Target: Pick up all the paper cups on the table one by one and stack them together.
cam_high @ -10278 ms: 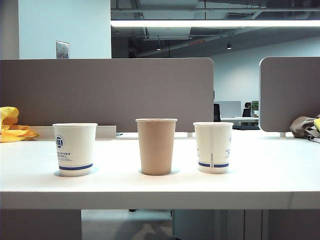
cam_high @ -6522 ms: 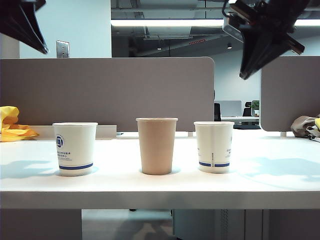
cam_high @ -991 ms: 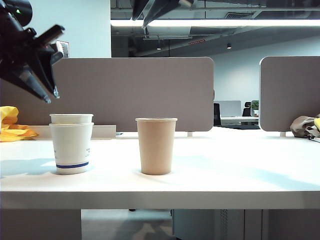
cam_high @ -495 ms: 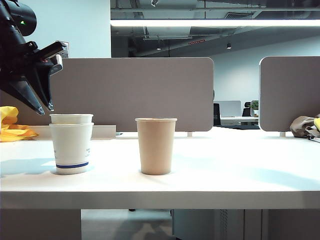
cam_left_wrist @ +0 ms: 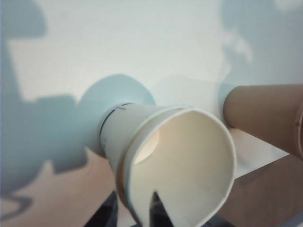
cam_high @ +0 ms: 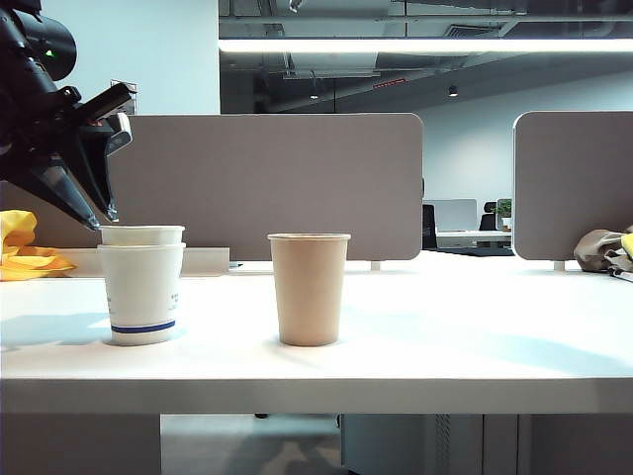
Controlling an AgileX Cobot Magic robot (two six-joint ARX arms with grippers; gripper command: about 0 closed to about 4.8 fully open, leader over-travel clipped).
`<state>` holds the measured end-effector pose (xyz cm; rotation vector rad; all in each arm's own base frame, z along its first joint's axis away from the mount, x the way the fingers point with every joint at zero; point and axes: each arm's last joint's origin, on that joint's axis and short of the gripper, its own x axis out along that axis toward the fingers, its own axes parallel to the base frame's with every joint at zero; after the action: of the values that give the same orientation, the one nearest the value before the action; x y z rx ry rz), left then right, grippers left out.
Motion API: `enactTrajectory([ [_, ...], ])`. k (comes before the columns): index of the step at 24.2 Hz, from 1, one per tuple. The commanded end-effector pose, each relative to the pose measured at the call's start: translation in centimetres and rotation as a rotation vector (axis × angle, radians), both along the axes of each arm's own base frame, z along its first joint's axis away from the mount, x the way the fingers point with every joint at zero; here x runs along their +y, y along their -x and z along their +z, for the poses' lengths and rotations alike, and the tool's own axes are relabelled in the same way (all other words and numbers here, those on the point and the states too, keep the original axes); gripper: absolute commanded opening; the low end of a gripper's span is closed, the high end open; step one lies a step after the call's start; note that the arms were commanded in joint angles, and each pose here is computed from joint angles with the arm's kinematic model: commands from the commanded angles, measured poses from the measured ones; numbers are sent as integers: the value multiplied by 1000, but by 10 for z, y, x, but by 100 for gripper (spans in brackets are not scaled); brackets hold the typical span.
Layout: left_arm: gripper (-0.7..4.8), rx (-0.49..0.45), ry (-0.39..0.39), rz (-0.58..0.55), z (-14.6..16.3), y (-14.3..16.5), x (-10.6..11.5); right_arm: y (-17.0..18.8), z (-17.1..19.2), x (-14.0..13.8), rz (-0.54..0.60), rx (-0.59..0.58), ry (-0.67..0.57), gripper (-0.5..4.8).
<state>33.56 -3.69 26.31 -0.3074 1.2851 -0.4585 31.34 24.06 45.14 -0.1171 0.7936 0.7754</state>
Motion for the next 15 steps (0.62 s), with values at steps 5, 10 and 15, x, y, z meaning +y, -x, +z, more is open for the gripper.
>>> enactTrajectory([
  [5, 89, 46, 27, -39, -14, -6, -10, -10, -28, 8, -9, 97, 65, 135],
  [10, 88, 35, 25, -38, -14, -7, -10, -13, -38, 10, -9, 129, 89, 135],
  [15, 89, 47, 11, -35, -16, -7, -10, -13, -37, 10, -9, 129, 89, 135],
])
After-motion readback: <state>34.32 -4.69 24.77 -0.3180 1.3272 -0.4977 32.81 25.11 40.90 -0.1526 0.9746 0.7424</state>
